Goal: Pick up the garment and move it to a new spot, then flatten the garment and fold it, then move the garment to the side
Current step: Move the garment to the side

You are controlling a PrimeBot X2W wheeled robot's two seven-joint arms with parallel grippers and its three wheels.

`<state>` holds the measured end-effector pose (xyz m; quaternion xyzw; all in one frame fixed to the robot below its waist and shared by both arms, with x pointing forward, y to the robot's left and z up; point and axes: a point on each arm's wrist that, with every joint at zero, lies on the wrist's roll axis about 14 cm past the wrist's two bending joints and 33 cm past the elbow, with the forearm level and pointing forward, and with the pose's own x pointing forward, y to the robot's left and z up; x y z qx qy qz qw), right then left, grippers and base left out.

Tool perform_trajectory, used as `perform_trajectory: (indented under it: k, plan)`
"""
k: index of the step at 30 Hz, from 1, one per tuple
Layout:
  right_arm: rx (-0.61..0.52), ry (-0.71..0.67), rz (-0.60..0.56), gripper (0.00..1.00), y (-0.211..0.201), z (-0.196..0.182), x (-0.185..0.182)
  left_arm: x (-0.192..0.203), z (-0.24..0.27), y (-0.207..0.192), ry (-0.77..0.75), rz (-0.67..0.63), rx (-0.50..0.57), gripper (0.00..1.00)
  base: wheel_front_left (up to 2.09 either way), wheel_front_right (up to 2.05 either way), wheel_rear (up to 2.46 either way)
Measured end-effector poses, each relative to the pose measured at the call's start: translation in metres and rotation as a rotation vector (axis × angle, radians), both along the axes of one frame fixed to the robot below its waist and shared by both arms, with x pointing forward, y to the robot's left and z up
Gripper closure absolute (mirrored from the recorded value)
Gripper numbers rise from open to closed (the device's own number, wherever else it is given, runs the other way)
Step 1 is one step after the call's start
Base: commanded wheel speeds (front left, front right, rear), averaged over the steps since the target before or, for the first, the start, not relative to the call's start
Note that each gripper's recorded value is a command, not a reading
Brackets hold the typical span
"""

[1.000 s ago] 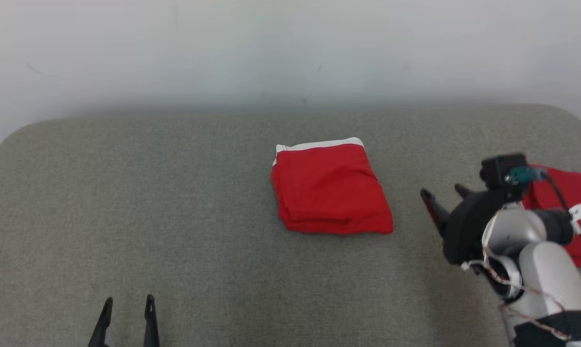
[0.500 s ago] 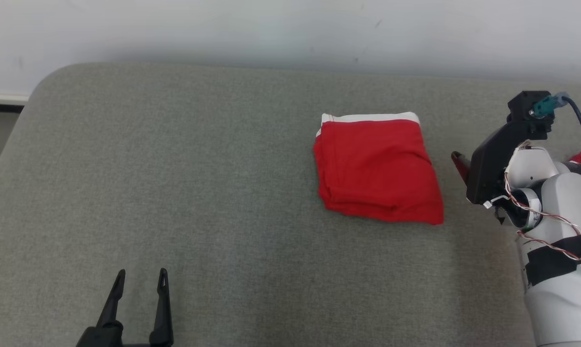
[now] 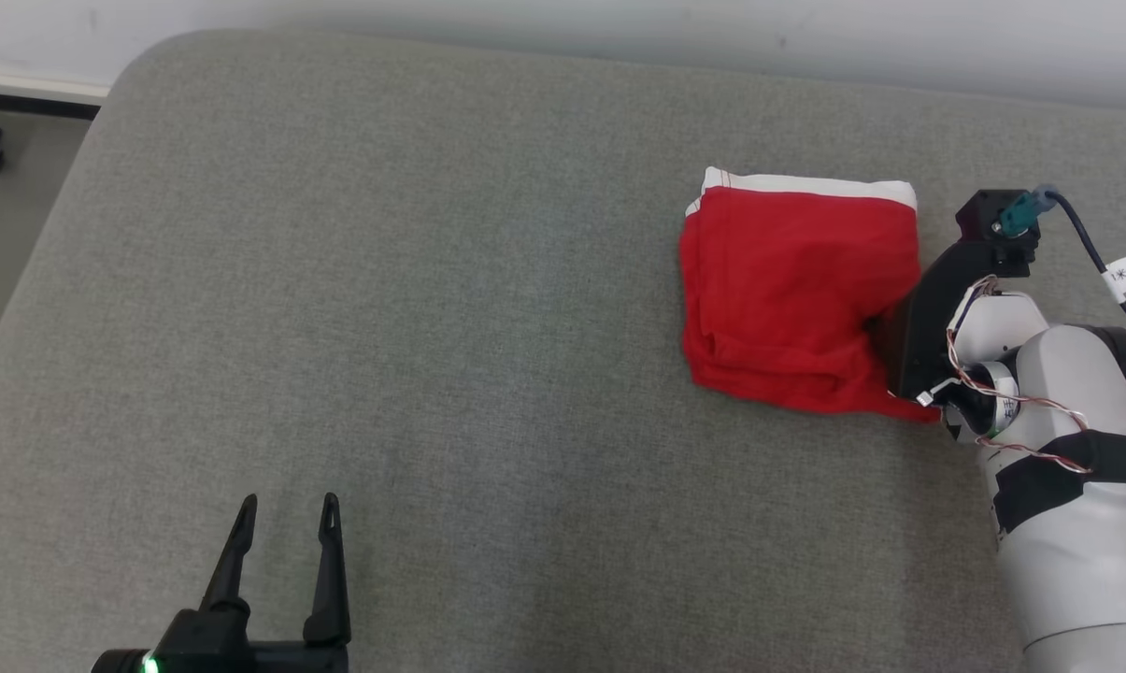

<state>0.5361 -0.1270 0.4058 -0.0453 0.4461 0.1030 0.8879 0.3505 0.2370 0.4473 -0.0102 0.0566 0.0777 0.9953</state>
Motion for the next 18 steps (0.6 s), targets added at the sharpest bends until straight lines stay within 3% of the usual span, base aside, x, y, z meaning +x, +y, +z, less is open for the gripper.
perform_trajectory:
  k: [2, 3, 4, 10, 18]
  plan:
    - [-0.008, 0.013, 0.011, 0.00, 0.003, -0.004, 0.000, 0.002, -0.001, -0.002, 0.003, -0.004, -0.003, 0.00, 0.00, 0.00, 0.00]
    - [-0.013, 0.008, 0.018, 0.41, 0.004, -0.003, 0.001, 0.003, -0.001, -0.002, 0.002, -0.006, -0.003, 0.00, 0.00, 0.00, 0.00]
    - [-0.019, 0.002, 0.023, 1.00, 0.005, -0.003, 0.002, 0.004, -0.001, -0.003, 0.000, -0.008, -0.005, 0.00, 0.00, 0.00, 0.00]
    - [-0.045, -0.054, 0.060, 1.00, 0.004, 0.005, 0.006, 0.015, -0.001, -0.011, -0.006, -0.032, -0.013, 0.00, 0.00, 0.00, 0.00]
    - [-0.186, -0.179, 0.142, 1.00, -0.030, 0.039, 0.005, 0.027, 0.003, -0.026, -0.029, -0.081, -0.021, 0.00, 0.00, 0.00, 0.00]
